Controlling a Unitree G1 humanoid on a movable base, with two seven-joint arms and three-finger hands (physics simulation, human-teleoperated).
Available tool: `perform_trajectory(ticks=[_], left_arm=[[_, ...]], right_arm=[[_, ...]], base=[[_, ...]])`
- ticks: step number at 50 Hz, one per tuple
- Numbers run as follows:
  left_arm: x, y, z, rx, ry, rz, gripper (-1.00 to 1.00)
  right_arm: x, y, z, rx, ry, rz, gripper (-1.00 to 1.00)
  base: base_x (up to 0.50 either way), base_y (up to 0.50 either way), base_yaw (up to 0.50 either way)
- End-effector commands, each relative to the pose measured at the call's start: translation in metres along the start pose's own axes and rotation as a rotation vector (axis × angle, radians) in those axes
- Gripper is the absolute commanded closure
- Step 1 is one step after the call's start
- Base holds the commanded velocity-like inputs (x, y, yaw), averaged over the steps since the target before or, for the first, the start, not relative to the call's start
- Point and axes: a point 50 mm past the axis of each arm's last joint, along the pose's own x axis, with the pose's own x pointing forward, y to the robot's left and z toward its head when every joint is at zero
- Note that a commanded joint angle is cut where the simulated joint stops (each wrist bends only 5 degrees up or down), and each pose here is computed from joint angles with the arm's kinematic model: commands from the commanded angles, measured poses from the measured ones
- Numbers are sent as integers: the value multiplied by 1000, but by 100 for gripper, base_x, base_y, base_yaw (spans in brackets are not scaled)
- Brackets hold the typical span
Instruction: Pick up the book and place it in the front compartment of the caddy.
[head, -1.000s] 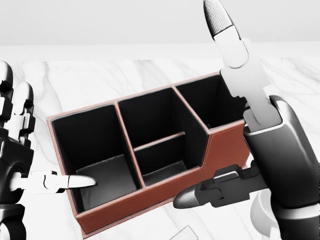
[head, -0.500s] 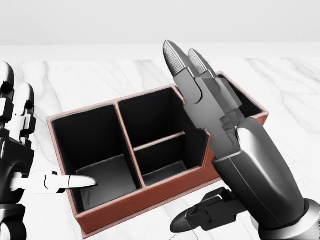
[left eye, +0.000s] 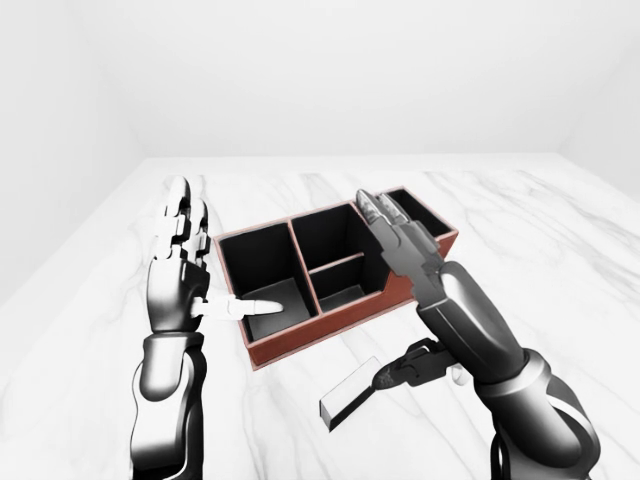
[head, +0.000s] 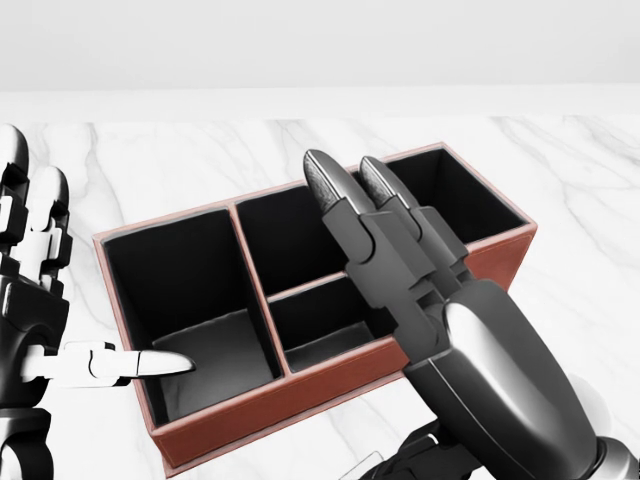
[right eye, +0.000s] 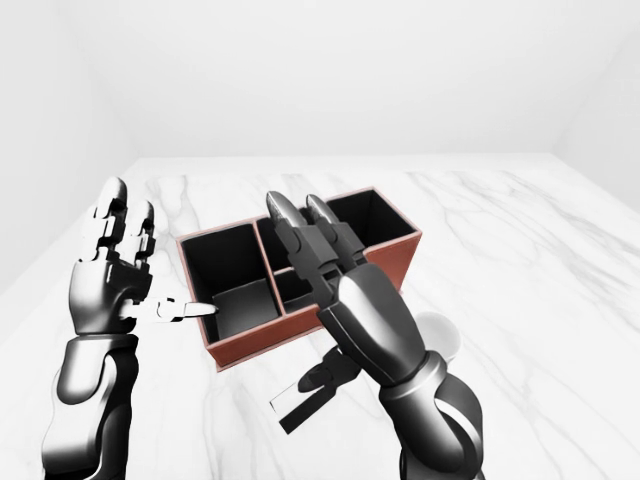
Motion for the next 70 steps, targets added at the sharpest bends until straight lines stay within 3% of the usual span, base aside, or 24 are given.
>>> perform_trajectory(ticks=[1,70], left_arm=[[0,0,0,1,-1,-1,-100],[1,1,-2,2,8,5,-100]], right_arm=[[-5,6,0,6,30,28,-100],[-17,45,-29,81,226,144,-100]], base=[[0,0,0],[0,0,0]])
